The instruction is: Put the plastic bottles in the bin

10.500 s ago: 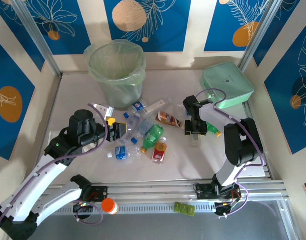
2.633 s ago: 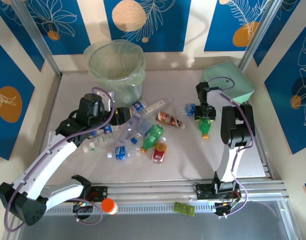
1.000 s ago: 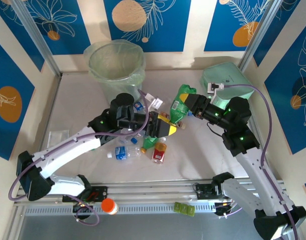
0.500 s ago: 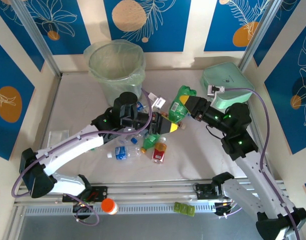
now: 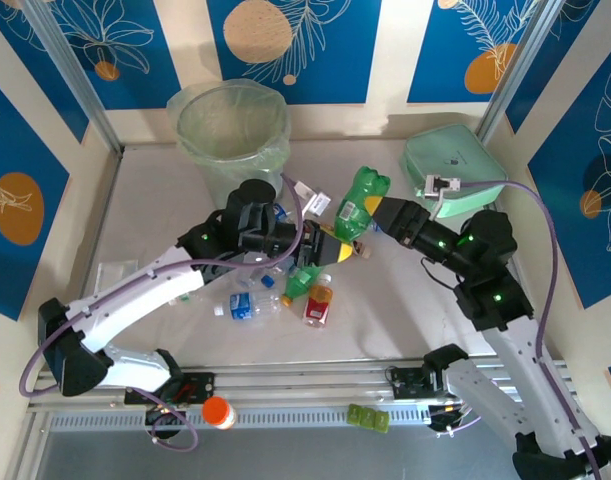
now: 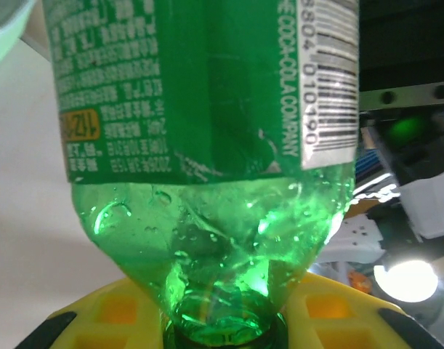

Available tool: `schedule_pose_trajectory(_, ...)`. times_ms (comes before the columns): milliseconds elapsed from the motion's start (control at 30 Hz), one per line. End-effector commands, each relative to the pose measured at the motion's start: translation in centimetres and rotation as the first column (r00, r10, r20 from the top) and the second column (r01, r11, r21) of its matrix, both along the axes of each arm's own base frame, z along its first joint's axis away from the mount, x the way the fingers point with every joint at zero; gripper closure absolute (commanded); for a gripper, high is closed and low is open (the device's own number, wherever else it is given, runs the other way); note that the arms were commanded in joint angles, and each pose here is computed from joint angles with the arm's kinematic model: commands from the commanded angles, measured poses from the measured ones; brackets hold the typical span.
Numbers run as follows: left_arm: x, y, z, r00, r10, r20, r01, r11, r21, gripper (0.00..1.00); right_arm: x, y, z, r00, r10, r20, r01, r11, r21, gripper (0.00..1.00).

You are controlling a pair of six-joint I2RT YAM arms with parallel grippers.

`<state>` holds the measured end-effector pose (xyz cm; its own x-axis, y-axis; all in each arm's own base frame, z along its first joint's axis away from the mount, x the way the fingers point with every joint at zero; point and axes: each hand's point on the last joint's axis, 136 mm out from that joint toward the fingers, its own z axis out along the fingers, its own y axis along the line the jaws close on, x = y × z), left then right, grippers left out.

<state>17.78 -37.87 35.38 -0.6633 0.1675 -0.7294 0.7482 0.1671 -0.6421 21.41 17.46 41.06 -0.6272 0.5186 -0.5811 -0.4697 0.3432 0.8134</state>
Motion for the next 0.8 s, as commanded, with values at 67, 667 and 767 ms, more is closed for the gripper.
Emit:
schedule_pose_trajectory(67,3.7,4.0,3.2,0.976,0.174,0.13,-0.18,0.983,0.031,1.0,-2.1,-2.1,2.6,0.989,-0.08,0.122,0.093,0.991,-0.101,0.05)
schedule_pose_trajectory(667,25.2,18.3,3.5,0.405,0.914,0.008,-0.844,0.371,0.386,1.0,-2.0,-3.3,1.4,0.987,-0.132,0.088,0.146,0.971,-0.187,0.05)
schedule_pose_trajectory(767,27.0,18.9,2.9,0.315,0.947,-0.065,-0.856,0.313,0.412,1.0,-1.6,-3.4,0.9,0.988,-0.141,0.068,0.152,0.969,-0.193,0.05)
